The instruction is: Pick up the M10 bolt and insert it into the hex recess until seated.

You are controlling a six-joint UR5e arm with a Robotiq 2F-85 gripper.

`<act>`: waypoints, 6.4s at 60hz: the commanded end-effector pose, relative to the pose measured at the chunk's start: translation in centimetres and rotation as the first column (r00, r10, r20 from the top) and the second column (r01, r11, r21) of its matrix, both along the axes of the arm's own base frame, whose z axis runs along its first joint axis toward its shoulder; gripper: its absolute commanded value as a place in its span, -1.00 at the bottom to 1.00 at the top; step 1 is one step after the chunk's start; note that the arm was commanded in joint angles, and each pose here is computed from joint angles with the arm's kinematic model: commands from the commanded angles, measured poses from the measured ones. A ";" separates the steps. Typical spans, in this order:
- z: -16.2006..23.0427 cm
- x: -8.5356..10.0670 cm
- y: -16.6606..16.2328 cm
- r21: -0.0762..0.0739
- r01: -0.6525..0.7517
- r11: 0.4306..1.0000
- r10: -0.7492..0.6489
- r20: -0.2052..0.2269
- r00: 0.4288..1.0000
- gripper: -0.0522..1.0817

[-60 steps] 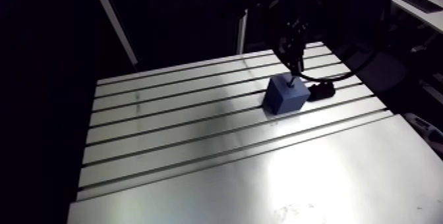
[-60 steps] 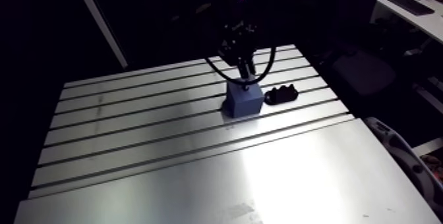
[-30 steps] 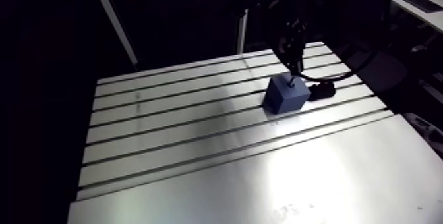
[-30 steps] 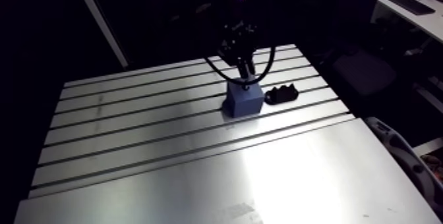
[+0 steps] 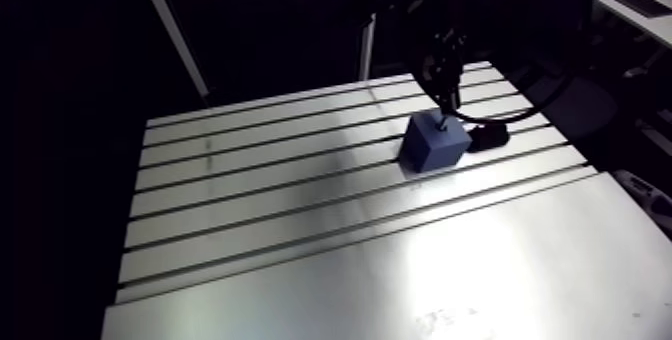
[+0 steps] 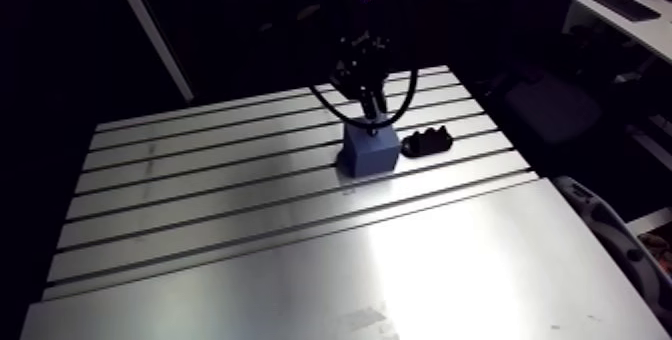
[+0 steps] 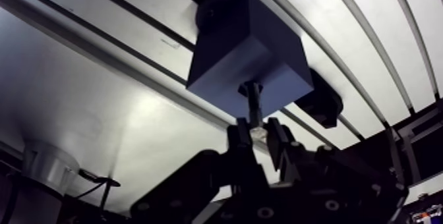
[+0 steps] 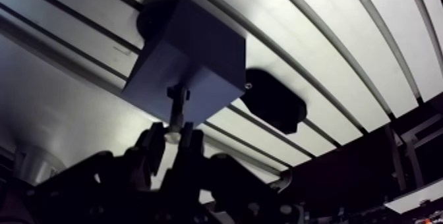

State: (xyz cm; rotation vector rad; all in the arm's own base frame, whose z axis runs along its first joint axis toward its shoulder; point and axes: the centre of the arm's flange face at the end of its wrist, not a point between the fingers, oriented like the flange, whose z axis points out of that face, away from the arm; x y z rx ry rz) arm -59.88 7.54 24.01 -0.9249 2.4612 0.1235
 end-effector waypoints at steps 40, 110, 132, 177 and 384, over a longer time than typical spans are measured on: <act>-0.9 0.2 -0.1 -0.006 0.000 1.000 0.000 0.013 1.000 0.79; -0.3 0.0 -0.2 -0.007 -0.009 1.000 0.009 0.010 1.000 0.82; -0.6 0.3 -0.2 -0.010 -0.007 1.000 0.007 0.020 1.000 0.82; -0.6 0.0 -0.1 -0.008 -0.005 1.000 0.005 0.017 1.000 0.82; 5.1 1.6 2.9 -0.151 0.313 0.938 -0.342 -0.232 0.911 -0.51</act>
